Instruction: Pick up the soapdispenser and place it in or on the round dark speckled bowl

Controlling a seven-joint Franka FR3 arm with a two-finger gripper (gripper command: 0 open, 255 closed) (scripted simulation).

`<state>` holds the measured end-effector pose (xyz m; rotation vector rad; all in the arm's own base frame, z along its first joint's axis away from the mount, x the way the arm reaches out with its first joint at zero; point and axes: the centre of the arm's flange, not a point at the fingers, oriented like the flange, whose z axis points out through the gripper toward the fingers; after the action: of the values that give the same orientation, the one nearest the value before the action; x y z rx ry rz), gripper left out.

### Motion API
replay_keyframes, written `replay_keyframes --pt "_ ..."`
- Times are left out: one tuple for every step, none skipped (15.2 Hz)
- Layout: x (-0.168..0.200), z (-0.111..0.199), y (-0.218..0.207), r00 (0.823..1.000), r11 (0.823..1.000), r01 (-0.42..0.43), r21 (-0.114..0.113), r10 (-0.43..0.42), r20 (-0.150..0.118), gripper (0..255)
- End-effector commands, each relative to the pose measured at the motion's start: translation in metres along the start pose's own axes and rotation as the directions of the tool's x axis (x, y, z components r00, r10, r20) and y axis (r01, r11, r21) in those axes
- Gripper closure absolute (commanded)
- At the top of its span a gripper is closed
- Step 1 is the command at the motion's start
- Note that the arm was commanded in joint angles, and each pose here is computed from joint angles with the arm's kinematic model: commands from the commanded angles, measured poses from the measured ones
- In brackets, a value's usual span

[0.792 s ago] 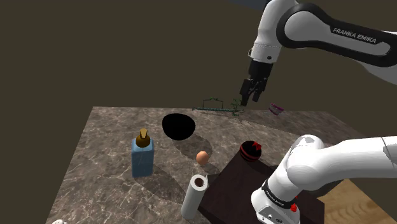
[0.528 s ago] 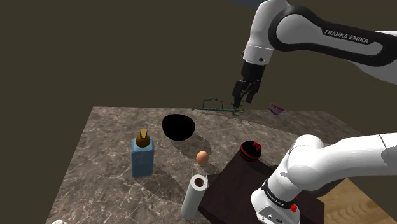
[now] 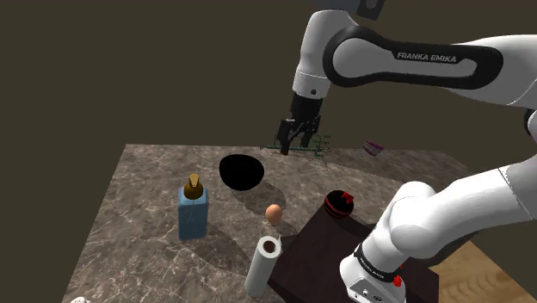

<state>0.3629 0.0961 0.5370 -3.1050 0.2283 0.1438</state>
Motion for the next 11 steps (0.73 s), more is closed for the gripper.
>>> replay_keyframes --pt "0.013 0.01 -0.021 1.0 1.0 0.0 -0.001 0.0 -0.011 0" --pt "0.02 0.014 -0.031 1.0 1.0 0.0 -0.003 0.0 -0.016 0" --pt "0.026 0.018 -0.041 1.0 1.0 0.0 -0.004 0.0 -0.021 0" --pt "0.033 0.023 -0.052 1.0 1.0 0.0 -0.005 0.0 -0.025 0" --pt "0.039 0.027 -0.062 1.0 1.0 0.0 -0.007 -0.001 -0.03 0" --pt "0.045 0.031 -0.073 0.999 1.0 0.0 -0.008 -0.001 -0.035 0" --pt "0.052 0.035 -0.083 0.999 1.0 0.001 -0.01 -0.001 -0.04 0" --pt "0.058 0.04 -0.094 0.999 1.0 0.001 -0.011 -0.001 -0.045 0" --pt "0.065 0.044 -0.104 0.999 1.0 0.001 -0.012 -0.001 -0.05 0" --pt "0.071 0.048 -0.114 0.999 1.0 0.001 -0.014 -0.002 -0.055 0" --pt "0.078 0.052 -0.125 0.998 1.0 0.001 -0.015 -0.002 -0.059 0"
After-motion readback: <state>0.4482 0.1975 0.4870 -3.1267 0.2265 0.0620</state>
